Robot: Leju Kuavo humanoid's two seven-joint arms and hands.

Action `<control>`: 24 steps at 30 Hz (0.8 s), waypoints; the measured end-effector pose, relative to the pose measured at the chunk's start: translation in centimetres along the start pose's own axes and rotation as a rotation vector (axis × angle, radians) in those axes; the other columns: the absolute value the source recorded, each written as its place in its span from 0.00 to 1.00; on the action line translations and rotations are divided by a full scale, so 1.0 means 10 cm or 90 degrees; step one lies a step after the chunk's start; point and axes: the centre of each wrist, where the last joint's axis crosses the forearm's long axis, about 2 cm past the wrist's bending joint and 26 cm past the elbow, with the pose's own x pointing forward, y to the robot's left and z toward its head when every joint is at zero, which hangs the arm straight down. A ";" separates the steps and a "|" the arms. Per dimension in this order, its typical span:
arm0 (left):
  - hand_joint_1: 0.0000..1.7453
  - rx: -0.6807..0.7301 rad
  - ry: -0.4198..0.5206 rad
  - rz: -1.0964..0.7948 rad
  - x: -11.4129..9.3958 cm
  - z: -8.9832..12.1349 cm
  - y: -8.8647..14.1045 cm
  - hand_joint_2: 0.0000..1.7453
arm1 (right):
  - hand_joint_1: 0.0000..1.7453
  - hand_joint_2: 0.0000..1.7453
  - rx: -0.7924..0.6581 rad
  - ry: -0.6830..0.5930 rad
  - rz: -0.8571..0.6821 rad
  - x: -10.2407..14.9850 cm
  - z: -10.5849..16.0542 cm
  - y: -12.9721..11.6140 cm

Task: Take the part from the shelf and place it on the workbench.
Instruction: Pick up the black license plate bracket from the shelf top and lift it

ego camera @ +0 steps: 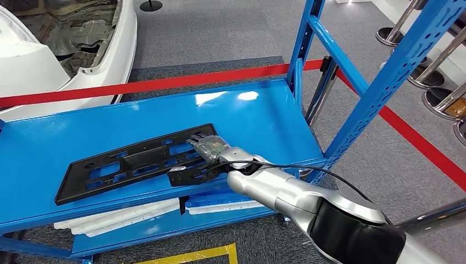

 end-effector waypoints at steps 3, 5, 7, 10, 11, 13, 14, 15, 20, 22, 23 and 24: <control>0.00 -0.001 0.000 -0.002 0.00 0.00 0.00 0.00 | 0.00 1.00 -0.010 0.016 0.015 -0.03 0.00 -0.01; 0.00 -0.001 0.000 -0.003 0.00 0.00 0.00 0.00 | 0.00 1.00 -0.022 0.028 0.033 -0.07 0.01 -0.01; 0.00 -0.001 0.000 -0.003 0.00 0.00 0.00 0.00 | 0.00 1.00 -0.040 0.041 0.060 -0.11 0.02 -0.01; 0.00 -0.001 0.000 -0.003 0.00 0.00 0.00 0.00 | 0.00 1.00 -0.072 0.056 0.096 -0.16 0.03 -0.01; 0.00 -0.002 0.000 -0.002 0.00 0.00 0.00 0.00 | 0.00 1.00 -0.081 0.059 0.104 -0.18 0.03 0.00; 0.00 -0.004 0.000 -0.001 -0.01 0.00 0.00 0.00 | 0.00 1.00 -0.092 0.063 0.109 -0.20 0.04 0.00; 0.00 -0.004 0.000 -0.001 -0.01 0.00 0.00 0.00 | 0.00 1.00 -0.094 0.065 0.108 -0.21 0.04 0.00; 0.00 -0.005 0.000 0.000 -0.01 0.00 0.00 0.00 | 0.00 1.00 -0.096 0.066 0.107 -0.22 0.04 0.00; 0.00 -0.006 0.000 0.000 -0.01 0.00 0.00 0.00 | 0.00 1.00 -0.098 0.072 0.099 -0.25 0.05 0.00; 0.00 -0.006 0.000 0.000 -0.01 0.00 0.00 0.00 | 0.00 1.00 -0.099 0.073 0.096 -0.26 0.05 0.00; 0.00 -0.006 0.000 0.000 -0.01 0.00 0.00 0.00 | 0.00 1.00 -0.100 0.073 0.095 -0.26 0.05 -0.01; 0.00 -0.006 0.000 0.000 -0.01 0.00 0.00 0.00 | 0.00 1.00 -0.100 0.073 0.094 -0.26 0.05 -0.01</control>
